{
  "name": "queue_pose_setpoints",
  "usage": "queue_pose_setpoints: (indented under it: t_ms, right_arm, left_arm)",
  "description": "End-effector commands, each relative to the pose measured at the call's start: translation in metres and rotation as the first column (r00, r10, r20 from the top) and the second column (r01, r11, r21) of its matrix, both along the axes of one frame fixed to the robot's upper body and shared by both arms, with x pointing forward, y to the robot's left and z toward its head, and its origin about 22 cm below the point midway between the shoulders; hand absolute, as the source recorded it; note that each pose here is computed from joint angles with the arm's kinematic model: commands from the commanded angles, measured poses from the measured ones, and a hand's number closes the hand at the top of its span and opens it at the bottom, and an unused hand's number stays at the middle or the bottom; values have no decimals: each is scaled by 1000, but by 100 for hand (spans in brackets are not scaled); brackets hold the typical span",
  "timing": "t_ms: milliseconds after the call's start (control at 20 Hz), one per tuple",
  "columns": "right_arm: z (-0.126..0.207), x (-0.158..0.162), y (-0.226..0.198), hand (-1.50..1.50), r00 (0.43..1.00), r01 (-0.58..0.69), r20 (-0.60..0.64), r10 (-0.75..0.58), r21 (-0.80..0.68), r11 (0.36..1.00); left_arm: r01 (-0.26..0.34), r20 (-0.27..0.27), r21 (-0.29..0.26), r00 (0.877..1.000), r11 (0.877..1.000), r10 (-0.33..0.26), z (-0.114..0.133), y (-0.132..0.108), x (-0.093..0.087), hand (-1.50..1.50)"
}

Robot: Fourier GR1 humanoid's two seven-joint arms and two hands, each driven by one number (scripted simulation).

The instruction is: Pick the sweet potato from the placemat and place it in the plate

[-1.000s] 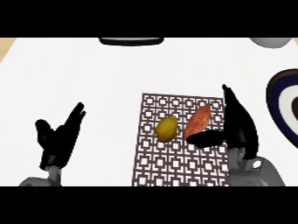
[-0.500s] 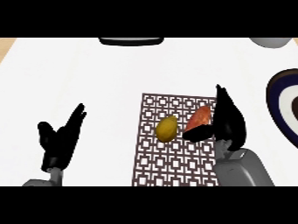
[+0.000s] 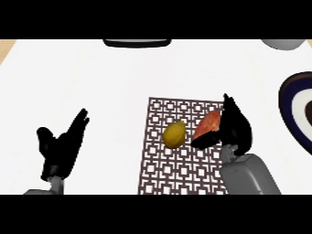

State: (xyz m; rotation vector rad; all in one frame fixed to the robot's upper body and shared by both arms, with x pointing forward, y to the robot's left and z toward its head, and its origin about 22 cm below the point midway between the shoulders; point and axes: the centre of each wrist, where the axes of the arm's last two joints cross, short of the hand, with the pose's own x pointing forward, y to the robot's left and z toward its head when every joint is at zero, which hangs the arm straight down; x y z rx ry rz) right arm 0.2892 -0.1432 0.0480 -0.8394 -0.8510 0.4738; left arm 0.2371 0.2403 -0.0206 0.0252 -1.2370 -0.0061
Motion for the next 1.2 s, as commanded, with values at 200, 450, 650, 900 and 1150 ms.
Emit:
queue_pose_setpoints:
  t_ms: [200, 450, 650, 900, 1150]
  right_arm:
    - [-28, 6, 8, 150, 990, -116, -91, 111, -52, 992]
    - [-28, 12, 9, 150, 991, -116, -82, 106, -116, 986]
    - [-22, 43, 10, 150, 1000, 8, -22, -12, -151, 989]
    - [34, 93, -37, 150, 872, 486, 161, -462, -173, 857]
    - [65, 117, -42, 150, 759, 601, 483, -437, -260, 756]
  left_arm:
    - [14, -49, -14, 999, 1000, -14, -20, -12, -12, 0]
    - [18, -49, -22, 999, 1000, -19, -17, -4, 14, 0]
    - [12, -45, -14, 999, 1000, -12, -14, 2, 3, 0]
    - [66, -22, -14, 998, 998, -66, -6, -16, -2, 0]
    - [101, -5, -18, 995, 995, -101, -1, -18, 4, 0]
